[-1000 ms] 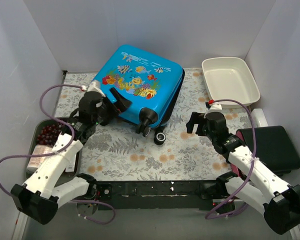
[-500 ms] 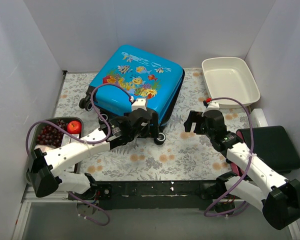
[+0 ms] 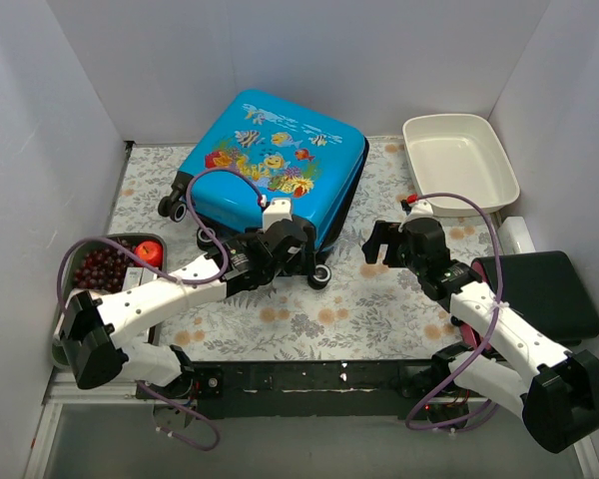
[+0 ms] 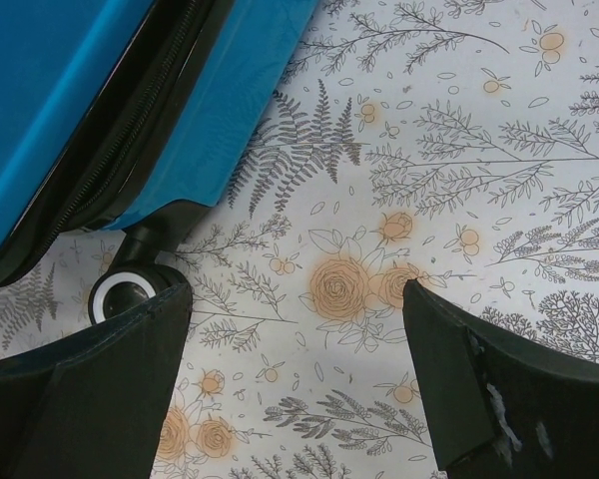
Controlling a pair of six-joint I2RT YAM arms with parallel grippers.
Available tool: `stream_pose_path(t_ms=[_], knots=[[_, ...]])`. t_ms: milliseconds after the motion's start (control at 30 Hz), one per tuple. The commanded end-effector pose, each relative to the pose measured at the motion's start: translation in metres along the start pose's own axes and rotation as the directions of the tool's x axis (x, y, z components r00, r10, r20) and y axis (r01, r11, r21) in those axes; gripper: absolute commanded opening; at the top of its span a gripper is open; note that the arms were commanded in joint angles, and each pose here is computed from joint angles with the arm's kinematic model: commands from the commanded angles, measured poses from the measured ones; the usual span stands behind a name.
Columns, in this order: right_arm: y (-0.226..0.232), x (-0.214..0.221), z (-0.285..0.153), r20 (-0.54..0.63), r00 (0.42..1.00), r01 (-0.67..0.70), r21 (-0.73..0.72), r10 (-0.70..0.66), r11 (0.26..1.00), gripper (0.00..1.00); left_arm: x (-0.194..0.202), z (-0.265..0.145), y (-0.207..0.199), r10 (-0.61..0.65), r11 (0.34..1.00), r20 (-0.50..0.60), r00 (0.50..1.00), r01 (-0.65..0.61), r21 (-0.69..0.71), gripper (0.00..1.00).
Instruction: Open, take out, and arrange the luggage
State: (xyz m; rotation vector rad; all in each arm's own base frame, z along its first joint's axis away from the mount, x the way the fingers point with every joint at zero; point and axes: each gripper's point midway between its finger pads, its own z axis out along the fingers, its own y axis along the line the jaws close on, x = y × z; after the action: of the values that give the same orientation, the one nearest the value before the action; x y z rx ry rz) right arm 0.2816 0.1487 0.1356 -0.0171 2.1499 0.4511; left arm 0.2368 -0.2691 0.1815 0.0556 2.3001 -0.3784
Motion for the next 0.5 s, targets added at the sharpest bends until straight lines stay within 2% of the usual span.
stream_pose_path(t_ms=[0, 267, 367, 400, 467], knots=[[0.009, -0.018, 0.0, 0.055, 0.998, -0.001, -0.034, 0.003, 0.999, 0.93, 0.0, 0.002, 0.024, 0.01, 0.992, 0.025, 1.0, -0.006, -0.128, 0.98], [0.011, -0.015, 0.0, 0.049, 0.999, 0.027, -0.05, -0.025, 0.998, 0.93, -0.016, 0.015, -0.005, 0.06, 0.998, 0.093, 0.994, -0.059, -0.013, 0.98], [0.01, -0.016, 0.0, 0.057, 0.998, 0.035, -0.047, -0.033, 0.998, 0.93, -0.015, 0.018, -0.006, 0.06, 0.998, 0.097, 0.994, -0.059, -0.005, 0.8], [0.01, -0.017, 0.0, 0.058, 0.998, 0.04, -0.048, -0.037, 0.998, 0.93, -0.014, 0.018, -0.007, 0.058, 0.998, 0.097, 0.994, -0.058, -0.003, 0.66], [0.011, -0.017, -0.001, 0.065, 0.997, 0.042, -0.052, -0.039, 0.998, 0.93, -0.015, 0.018, -0.006, 0.057, 0.998, 0.102, 0.993, -0.057, -0.003, 0.57]])
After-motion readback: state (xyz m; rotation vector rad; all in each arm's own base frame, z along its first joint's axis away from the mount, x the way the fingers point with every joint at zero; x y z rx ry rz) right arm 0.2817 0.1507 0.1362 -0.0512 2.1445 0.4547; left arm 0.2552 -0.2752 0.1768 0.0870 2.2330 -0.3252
